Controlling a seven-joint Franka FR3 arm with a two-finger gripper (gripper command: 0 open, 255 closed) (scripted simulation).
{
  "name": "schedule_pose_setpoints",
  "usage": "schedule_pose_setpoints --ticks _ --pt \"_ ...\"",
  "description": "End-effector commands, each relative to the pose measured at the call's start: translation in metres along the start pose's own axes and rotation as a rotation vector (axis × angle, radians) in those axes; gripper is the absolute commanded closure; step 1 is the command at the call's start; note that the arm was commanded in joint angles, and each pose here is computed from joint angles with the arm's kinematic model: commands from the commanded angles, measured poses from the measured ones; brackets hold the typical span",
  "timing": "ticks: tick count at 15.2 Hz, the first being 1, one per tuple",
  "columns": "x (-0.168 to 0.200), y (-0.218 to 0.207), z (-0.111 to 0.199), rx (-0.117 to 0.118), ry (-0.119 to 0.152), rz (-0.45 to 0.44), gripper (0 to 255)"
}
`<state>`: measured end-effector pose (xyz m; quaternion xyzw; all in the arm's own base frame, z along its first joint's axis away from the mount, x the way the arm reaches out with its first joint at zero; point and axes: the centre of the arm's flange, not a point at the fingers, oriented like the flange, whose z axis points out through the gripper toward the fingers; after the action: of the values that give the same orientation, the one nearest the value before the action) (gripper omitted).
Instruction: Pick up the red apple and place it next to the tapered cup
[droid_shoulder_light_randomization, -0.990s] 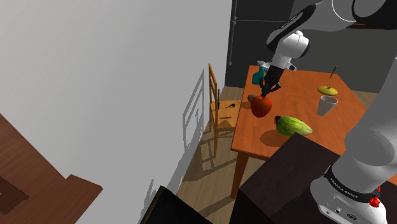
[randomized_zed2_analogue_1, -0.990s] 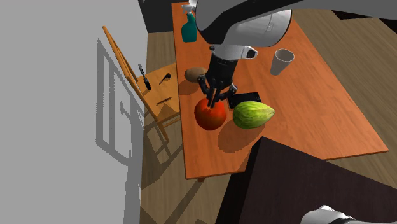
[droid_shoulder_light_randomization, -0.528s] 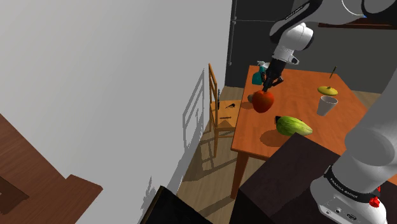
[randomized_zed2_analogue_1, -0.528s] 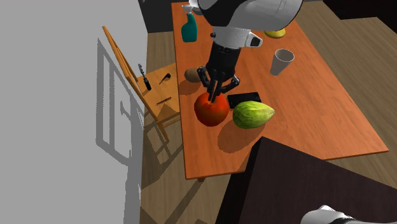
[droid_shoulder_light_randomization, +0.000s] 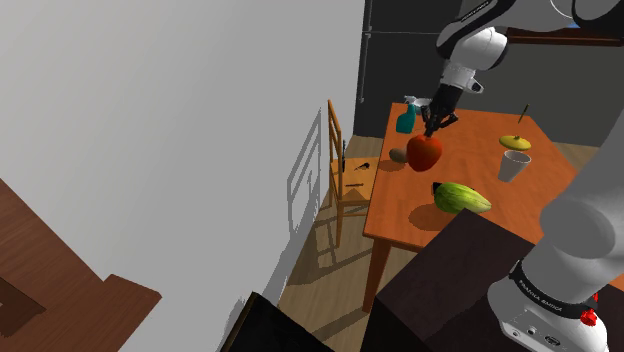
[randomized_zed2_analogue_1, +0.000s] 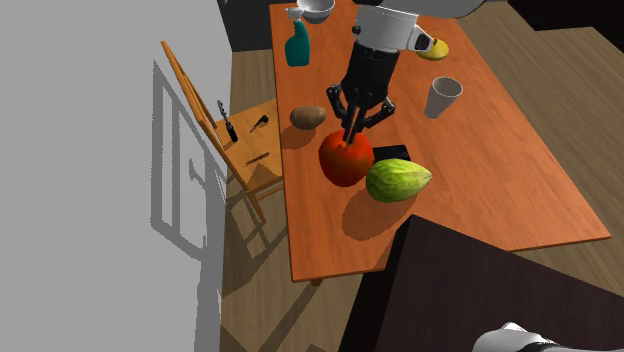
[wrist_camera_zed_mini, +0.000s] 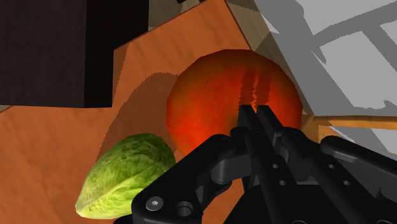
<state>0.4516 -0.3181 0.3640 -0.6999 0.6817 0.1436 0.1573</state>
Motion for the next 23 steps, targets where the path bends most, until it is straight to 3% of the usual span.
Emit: schedule_pose_setpoints --ticks 1,23 --pt "0.018 0.013 -0.011 0.0 0.0 -0.001 255" --pt "0.25 0.148 -0.122 0.0 0.0 -0.001 255"
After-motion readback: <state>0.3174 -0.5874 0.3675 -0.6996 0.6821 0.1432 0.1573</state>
